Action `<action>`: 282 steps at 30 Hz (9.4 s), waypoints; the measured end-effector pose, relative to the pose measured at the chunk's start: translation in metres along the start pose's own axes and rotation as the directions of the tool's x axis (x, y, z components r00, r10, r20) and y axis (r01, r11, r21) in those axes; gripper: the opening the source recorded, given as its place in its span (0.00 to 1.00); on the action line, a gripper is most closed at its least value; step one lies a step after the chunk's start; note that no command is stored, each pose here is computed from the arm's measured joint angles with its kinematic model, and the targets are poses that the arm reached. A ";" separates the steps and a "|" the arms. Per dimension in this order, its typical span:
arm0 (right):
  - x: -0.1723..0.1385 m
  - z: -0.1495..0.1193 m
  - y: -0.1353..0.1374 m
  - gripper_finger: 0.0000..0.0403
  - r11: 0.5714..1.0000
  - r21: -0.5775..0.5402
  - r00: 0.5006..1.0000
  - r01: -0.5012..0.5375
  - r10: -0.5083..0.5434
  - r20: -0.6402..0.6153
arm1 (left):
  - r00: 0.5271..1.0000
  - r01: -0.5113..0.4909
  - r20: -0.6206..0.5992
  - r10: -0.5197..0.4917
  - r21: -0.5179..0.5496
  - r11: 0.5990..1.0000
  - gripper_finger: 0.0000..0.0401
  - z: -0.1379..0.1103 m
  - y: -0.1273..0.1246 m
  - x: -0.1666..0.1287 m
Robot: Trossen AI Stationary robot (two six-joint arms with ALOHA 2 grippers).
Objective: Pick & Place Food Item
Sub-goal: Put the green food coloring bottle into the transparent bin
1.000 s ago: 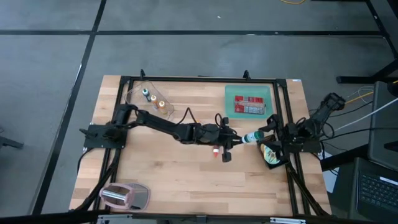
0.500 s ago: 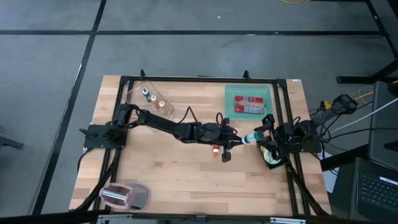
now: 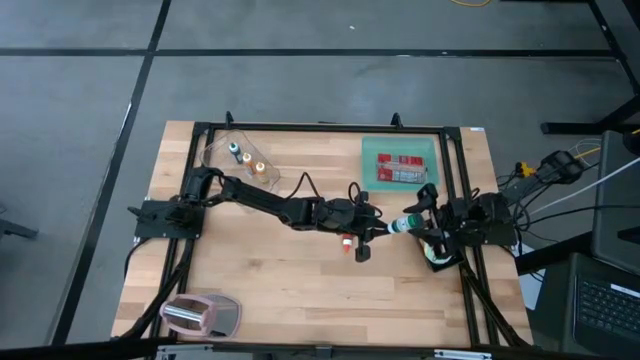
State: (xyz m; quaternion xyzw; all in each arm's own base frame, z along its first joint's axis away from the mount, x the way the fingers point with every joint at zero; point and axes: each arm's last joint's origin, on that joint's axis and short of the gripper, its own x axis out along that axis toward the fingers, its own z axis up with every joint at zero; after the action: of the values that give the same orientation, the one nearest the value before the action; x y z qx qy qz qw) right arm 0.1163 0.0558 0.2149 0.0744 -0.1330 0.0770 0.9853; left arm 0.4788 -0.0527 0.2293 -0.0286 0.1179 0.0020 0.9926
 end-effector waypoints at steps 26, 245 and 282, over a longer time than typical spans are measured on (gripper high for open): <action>0.010 0.004 0.004 0.34 0.998 -0.068 1.000 -0.004 0.003 -0.019 | 0.999 -0.039 0.007 0.039 0.094 0.995 0.17 0.000 -0.015 -0.003; 0.085 0.057 0.027 0.33 0.956 -0.195 0.843 -0.218 0.285 0.456 | 0.798 -0.598 0.536 0.276 0.644 0.477 0.09 0.067 -0.110 -0.068; 0.030 0.103 0.018 0.60 0.952 -0.283 0.914 -0.118 0.216 0.343 | 0.561 -0.664 0.229 0.795 0.697 0.268 0.08 0.068 -0.090 -0.082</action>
State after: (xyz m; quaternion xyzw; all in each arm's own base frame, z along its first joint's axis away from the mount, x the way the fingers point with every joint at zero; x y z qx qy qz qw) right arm 0.1156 0.0602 0.3233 -0.0521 -0.3312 0.1284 0.9333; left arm 0.4159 -0.1382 0.3196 0.4204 0.1903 0.4105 0.7865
